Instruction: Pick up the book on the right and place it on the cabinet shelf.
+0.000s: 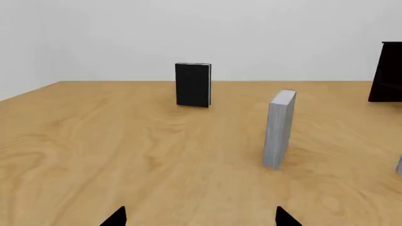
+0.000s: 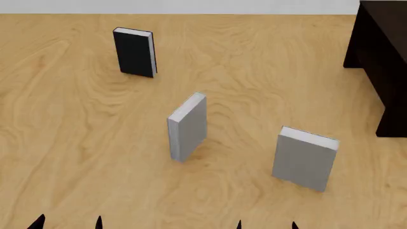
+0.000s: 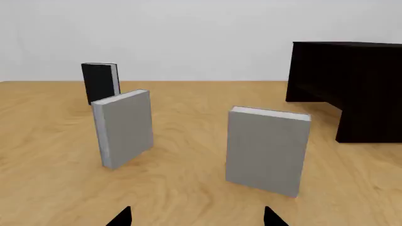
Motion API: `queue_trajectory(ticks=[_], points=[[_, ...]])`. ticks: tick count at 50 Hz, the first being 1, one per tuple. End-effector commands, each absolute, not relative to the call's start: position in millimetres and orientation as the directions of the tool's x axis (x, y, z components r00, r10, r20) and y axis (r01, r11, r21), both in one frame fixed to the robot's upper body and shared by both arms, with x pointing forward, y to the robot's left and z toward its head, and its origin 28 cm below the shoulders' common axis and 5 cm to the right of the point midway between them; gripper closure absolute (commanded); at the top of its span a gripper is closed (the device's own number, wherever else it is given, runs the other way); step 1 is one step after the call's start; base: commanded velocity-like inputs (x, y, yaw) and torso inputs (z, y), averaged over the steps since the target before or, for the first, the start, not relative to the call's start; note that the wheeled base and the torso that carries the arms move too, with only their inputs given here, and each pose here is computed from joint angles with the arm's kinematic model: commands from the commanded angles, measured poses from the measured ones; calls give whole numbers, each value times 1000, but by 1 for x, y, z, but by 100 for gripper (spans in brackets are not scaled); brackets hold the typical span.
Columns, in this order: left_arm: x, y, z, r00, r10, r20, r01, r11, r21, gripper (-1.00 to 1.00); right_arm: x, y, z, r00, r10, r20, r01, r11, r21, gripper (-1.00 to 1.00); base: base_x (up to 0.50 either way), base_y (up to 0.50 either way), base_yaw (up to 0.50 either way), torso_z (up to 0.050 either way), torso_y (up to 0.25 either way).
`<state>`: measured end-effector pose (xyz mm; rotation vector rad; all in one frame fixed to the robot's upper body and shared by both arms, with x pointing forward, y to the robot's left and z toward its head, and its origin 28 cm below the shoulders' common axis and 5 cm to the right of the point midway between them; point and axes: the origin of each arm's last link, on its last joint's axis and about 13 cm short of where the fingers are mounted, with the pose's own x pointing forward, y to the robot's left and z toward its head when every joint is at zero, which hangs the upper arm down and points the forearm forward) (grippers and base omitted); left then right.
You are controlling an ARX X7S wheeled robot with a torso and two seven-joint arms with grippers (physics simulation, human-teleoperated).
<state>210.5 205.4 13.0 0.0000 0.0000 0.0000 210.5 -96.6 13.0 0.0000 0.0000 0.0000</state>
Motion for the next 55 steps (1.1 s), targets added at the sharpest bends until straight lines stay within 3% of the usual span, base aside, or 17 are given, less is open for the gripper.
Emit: queue_trajectory(ticks=[1, 19, 55], points=[[210, 206, 15, 1000, 0, 0, 0, 1000, 0, -100, 210, -96, 15, 1000, 0, 0, 0, 1000, 0, -100, 0, 0, 0, 0, 0], [214, 205, 23, 999, -25, 20, 25, 1000, 8, -100, 211, -92, 21, 999, 33, 5, -33, 999, -16, -100, 0, 0, 0, 0, 0], [219, 220, 99, 996, 22, 90, -28, 998, 58, -100, 232, -102, 112, 988, 90, 127, -76, 990, -117, -100, 0, 0, 0, 0, 0]])
